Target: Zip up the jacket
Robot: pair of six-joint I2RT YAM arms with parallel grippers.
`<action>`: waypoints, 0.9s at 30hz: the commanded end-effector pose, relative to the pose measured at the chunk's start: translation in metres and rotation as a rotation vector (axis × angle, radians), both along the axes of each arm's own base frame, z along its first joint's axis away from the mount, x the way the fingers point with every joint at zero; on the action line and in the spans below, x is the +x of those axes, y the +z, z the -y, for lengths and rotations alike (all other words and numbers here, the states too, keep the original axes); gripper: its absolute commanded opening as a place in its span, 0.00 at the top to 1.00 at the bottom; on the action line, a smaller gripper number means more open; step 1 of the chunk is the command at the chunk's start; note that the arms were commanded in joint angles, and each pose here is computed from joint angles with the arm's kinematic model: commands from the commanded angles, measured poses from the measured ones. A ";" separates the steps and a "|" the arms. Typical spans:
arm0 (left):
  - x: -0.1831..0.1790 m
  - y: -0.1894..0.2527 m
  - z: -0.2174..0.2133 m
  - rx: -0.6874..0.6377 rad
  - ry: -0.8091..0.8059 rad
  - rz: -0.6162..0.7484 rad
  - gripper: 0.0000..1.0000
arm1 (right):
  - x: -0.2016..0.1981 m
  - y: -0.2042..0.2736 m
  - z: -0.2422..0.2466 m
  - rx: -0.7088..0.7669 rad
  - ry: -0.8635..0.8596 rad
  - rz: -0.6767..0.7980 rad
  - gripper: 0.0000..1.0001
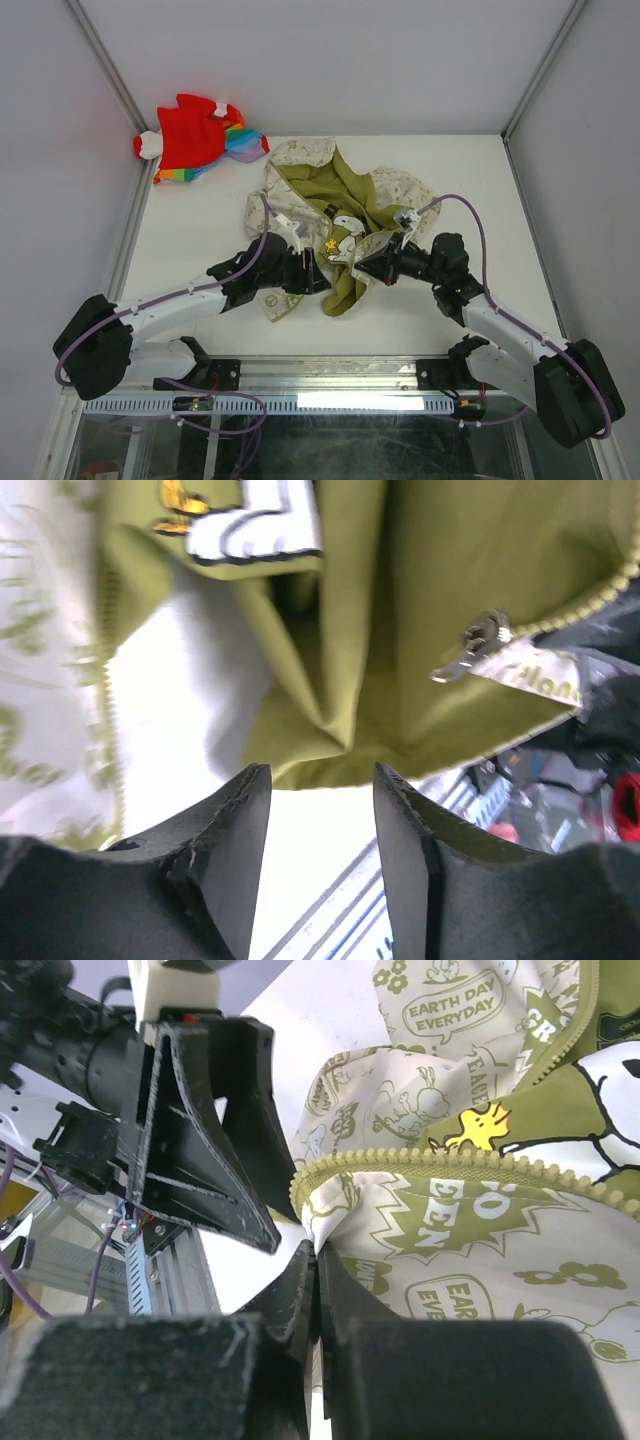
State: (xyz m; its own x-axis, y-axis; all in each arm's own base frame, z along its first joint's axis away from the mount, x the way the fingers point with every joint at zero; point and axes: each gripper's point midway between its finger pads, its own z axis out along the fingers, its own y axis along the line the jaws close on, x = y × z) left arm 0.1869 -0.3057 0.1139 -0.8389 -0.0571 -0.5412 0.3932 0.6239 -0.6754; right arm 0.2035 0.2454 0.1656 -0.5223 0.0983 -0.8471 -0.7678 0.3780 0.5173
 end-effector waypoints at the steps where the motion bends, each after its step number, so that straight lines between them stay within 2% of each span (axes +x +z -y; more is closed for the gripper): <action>1: 0.023 -0.001 -0.045 0.251 0.183 0.045 0.52 | 0.014 0.018 0.002 -0.008 -0.031 0.090 1.00; 5: 0.039 -0.023 -0.081 0.382 0.310 -0.028 0.45 | 0.019 0.011 0.004 -0.027 -0.058 0.068 1.00; 11: 0.047 -0.053 -0.104 0.443 0.381 -0.131 0.36 | 0.026 0.000 0.010 -0.058 -0.111 0.037 1.00; 18: 0.037 -0.073 -0.054 0.367 0.235 -0.234 0.34 | 0.033 -0.003 0.015 -0.070 -0.155 0.030 1.00; 24: 0.029 -0.049 0.017 0.286 0.070 -0.203 0.33 | 0.035 -0.001 0.025 -0.077 -0.215 0.044 1.00; 27: 0.030 -0.034 0.017 0.295 0.074 -0.170 0.32 | 0.035 0.000 0.030 -0.082 -0.241 0.047 1.00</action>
State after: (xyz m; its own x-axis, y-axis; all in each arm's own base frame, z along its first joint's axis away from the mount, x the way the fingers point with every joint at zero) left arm 0.2120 -0.2999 0.0419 -0.9355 0.0239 -0.3525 0.1903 0.8746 -0.4459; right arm 0.2265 0.2217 0.1420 -0.5380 0.1066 -0.8362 -0.6626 0.5598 0.4976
